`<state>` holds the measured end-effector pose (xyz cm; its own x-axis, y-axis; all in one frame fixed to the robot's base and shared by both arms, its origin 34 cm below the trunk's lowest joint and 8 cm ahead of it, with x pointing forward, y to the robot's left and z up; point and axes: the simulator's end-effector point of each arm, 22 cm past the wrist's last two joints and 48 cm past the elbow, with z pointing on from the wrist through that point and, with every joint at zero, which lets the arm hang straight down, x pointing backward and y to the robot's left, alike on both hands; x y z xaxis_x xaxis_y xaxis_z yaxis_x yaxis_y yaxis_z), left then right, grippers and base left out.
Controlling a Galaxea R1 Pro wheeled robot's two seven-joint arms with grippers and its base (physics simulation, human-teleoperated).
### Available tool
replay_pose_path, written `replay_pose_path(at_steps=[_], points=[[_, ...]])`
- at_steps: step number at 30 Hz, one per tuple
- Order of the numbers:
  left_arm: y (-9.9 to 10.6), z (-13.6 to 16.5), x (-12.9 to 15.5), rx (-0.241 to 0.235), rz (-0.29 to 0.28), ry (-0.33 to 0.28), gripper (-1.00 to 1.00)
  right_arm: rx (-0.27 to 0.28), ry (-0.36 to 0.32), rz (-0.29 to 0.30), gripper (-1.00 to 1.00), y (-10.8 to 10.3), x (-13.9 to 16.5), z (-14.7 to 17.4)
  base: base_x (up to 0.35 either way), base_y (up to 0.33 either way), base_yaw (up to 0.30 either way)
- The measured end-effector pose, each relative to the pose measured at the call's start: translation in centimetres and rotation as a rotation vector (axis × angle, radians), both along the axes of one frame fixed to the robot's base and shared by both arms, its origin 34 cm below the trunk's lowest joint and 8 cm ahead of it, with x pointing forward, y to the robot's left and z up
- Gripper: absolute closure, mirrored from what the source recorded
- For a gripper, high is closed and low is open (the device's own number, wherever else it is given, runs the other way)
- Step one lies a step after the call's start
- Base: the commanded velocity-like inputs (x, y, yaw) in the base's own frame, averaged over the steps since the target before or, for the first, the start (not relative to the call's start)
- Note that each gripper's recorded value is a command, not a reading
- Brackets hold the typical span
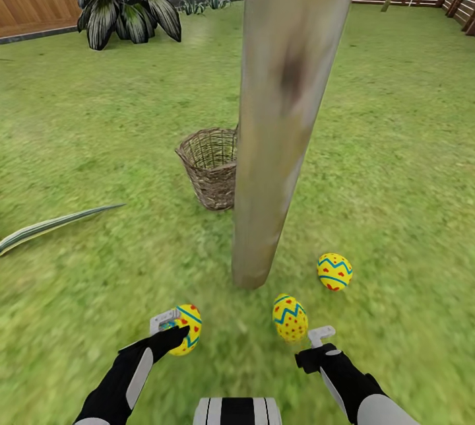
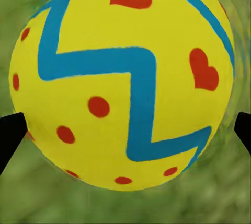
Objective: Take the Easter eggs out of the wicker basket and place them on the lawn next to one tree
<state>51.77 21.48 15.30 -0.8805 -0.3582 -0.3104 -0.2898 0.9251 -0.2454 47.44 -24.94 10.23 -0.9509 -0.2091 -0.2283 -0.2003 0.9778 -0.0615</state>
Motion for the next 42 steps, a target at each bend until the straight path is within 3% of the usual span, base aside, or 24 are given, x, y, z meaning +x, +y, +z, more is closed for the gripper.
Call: replay_pose_path(at_steps=[19, 42], points=[[-0.6, 3.0, 2.0, -0.013, -0.007, -0.057, -1.0, 0.001, -0.06, 0.002, -1.0, 0.1, 2.2, 2.6, -0.008, 0.0, 0.0], [-0.6, 7.4, 4.4, -0.014, -0.009, -0.144, -1.0, -0.002, -0.152, -0.002, -1.0, -0.2, 5.4, 6.8, -0.329, 0.0, 0.0]])
